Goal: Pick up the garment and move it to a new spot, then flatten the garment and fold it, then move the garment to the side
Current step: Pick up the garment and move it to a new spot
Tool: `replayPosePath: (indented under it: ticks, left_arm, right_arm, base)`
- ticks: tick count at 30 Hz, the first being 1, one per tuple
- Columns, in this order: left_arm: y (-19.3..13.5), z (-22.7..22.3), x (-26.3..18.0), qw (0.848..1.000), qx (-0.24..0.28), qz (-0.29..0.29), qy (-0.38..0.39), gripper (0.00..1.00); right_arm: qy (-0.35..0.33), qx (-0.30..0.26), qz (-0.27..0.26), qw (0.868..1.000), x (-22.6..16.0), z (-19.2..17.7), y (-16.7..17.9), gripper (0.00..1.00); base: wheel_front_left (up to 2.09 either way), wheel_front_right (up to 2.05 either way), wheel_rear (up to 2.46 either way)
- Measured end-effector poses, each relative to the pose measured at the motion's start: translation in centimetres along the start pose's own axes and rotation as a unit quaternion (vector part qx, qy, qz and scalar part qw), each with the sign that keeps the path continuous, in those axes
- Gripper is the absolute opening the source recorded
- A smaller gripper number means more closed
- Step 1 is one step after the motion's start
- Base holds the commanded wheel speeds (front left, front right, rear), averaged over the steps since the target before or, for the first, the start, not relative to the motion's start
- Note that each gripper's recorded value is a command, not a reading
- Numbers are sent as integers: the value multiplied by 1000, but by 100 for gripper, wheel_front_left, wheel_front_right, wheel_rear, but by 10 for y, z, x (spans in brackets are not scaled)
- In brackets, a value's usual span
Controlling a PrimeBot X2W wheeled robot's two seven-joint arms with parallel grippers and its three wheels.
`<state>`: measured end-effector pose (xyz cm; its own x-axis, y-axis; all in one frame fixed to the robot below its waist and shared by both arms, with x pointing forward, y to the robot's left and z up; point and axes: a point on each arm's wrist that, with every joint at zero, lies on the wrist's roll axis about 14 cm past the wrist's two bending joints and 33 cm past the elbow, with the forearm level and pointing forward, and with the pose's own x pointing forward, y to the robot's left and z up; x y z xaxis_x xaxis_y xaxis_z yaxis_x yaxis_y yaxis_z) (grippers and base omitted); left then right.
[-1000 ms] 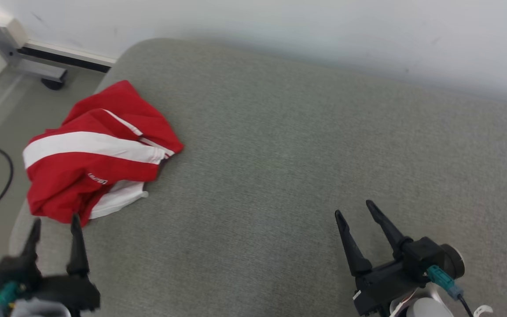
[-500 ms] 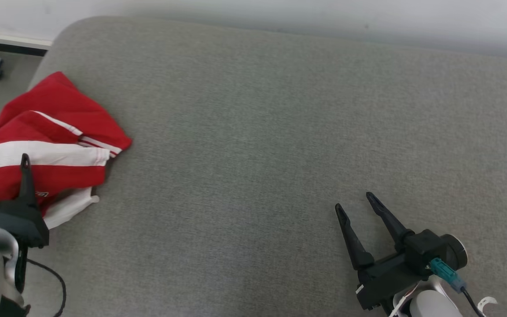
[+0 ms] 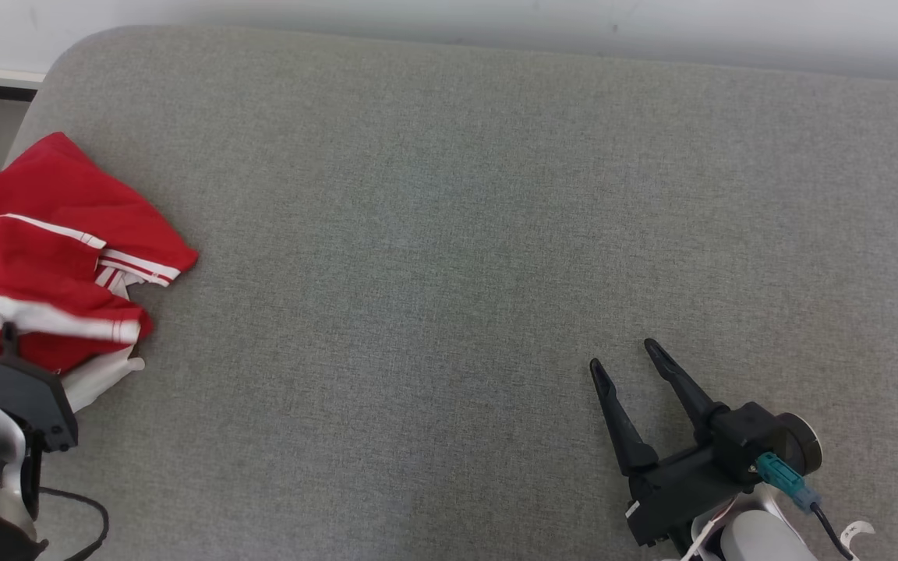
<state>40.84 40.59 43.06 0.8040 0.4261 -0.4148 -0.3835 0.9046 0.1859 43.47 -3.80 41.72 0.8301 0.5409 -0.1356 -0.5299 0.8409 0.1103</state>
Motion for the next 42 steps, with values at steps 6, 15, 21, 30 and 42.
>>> replayPosePath:
  ticks: [6,15,21,30,42]
  left_arm:
    - [0,-1,-3,1000,-20,2,1,0]
    - [-21,79,-6,993,-13,-47,-111,0]
    - [-94,128,-21,973,-29,-138,-181,0]
    - [-267,116,-88,915,-98,-347,-180,0]
    - [-396,97,-177,832,-134,-521,-137,0]
  right_arm:
    - [-4,2,-1,1000,-2,4,3,100]
    - [-30,19,-13,999,-7,23,9,100]
    - [-43,29,-23,998,-15,33,14,100]
    - [-50,41,-78,995,-45,35,-7,100]
    - [-57,47,-165,983,-97,34,-45,100]
  base:
    - [0,0,0]
    - [0,0,0]
    - [0,0,0]
    - [0,0,0]
    - [0,0,0]
